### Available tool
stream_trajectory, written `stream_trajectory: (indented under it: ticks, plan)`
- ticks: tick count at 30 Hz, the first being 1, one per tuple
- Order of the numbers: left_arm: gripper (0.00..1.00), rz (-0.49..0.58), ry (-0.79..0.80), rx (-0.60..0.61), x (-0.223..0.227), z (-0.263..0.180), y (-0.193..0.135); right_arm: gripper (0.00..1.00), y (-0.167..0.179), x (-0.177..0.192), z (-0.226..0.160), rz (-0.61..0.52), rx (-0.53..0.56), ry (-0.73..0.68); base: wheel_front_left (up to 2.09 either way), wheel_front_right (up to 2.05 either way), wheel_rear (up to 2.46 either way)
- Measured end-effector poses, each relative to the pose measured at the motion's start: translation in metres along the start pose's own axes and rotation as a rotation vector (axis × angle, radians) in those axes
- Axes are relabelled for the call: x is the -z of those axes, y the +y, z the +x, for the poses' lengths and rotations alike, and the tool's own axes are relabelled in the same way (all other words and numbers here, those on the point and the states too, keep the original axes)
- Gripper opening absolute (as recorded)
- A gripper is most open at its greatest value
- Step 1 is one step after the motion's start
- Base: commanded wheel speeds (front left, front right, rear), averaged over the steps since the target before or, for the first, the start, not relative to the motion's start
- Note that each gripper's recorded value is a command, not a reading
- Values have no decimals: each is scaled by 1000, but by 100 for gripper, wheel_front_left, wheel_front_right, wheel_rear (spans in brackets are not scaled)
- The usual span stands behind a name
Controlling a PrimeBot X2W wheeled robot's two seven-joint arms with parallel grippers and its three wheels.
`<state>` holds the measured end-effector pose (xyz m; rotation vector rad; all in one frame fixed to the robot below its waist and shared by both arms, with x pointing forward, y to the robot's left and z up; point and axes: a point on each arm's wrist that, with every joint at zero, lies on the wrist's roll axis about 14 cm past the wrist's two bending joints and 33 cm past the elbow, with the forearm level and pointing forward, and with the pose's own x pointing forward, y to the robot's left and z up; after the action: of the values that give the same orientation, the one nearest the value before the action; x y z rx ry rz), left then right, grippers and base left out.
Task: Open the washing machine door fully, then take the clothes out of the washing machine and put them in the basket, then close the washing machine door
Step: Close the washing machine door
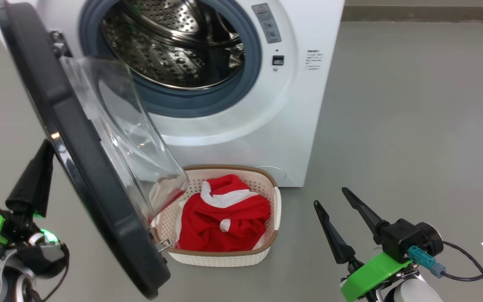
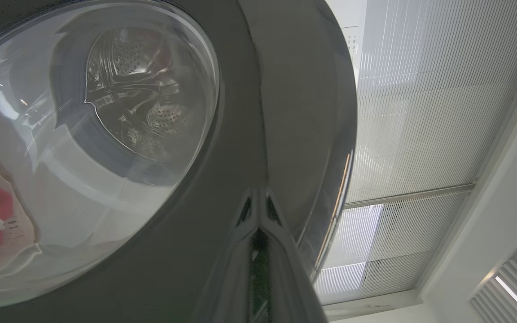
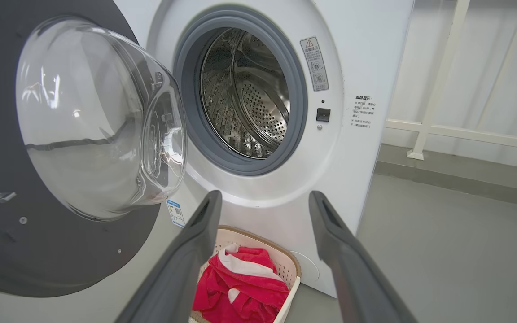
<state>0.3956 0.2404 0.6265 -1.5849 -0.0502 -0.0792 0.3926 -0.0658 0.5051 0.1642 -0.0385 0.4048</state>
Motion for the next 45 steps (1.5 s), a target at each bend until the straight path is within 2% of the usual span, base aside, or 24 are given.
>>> stream_trajectory:
  ticks: [15,22,45]
  plan:
    - [0,-85,120,17,52,29,4,100,-36,-5,-25,-11,122,-11,0,0,0]
    - [0,-98,128,-4,67,44,16,100,-50,-3,-34,-11,169,-2,0,0,0]
    - [0,-213,145,41,111,127,22,100,-85,9,-22,-22,235,32,0,0,0]
